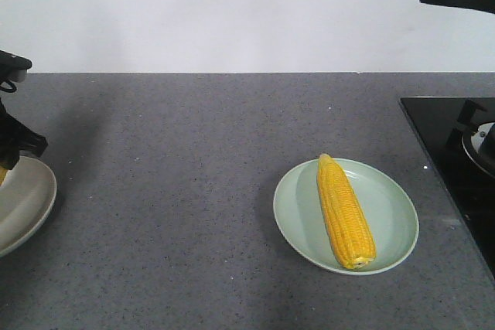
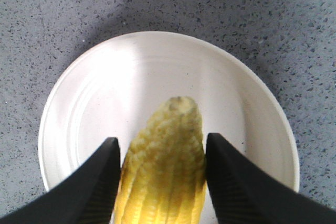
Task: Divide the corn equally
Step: 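Move the left gripper's corn cob over the beige plate and lower it, then open the left gripper and raise it away from the beige plate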
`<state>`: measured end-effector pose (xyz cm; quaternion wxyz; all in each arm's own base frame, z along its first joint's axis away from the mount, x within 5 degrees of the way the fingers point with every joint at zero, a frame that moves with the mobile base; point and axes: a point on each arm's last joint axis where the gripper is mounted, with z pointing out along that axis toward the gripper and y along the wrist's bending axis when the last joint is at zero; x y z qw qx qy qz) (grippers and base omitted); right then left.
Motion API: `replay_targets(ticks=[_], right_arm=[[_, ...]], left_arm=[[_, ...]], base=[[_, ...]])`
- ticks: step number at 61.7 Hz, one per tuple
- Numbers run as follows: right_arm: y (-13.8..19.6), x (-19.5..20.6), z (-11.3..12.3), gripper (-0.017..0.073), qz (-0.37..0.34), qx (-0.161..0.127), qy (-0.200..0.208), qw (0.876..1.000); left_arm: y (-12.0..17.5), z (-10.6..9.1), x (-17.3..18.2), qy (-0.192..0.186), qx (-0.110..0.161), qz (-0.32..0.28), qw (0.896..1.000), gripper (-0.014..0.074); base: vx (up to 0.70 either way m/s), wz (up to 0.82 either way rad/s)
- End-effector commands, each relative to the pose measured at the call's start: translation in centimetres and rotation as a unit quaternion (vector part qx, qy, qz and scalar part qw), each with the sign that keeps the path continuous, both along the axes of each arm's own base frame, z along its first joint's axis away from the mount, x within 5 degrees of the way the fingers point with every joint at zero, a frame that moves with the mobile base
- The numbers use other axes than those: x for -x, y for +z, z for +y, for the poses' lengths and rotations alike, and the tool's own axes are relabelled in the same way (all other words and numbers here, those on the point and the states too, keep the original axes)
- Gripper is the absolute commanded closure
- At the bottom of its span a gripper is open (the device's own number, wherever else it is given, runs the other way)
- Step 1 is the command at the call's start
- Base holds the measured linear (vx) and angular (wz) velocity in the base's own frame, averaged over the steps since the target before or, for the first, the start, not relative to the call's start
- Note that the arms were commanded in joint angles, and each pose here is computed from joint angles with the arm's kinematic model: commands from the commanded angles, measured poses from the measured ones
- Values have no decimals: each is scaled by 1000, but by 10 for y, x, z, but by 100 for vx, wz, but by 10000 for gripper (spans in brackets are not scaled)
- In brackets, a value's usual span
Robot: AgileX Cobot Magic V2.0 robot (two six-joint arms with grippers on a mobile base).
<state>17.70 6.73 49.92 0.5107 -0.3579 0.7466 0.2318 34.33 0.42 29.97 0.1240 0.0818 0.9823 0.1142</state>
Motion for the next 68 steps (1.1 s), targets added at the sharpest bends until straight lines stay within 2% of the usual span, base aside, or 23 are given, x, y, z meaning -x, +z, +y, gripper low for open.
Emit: replay_targets(ticks=[1, 27, 45, 68], right_arm=[[13, 6, 1, 568, -32, -26, -4, 999], [12, 7, 1, 568, -21, -26, 1, 999], [12, 7, 1, 568, -14, -32, -2, 999], [12, 7, 1, 568, -14, -32, -2, 999]], left_arm=[[20, 2, 4, 1, -2, -39, 999, 228], [20, 1, 3, 5, 0, -43, 999, 228], [19, -2, 3, 7, 18, -41, 999, 225], [19, -2, 4, 9, 24, -38, 999, 130]], base=[[0, 0], [0, 0], [0, 0], [0, 0]])
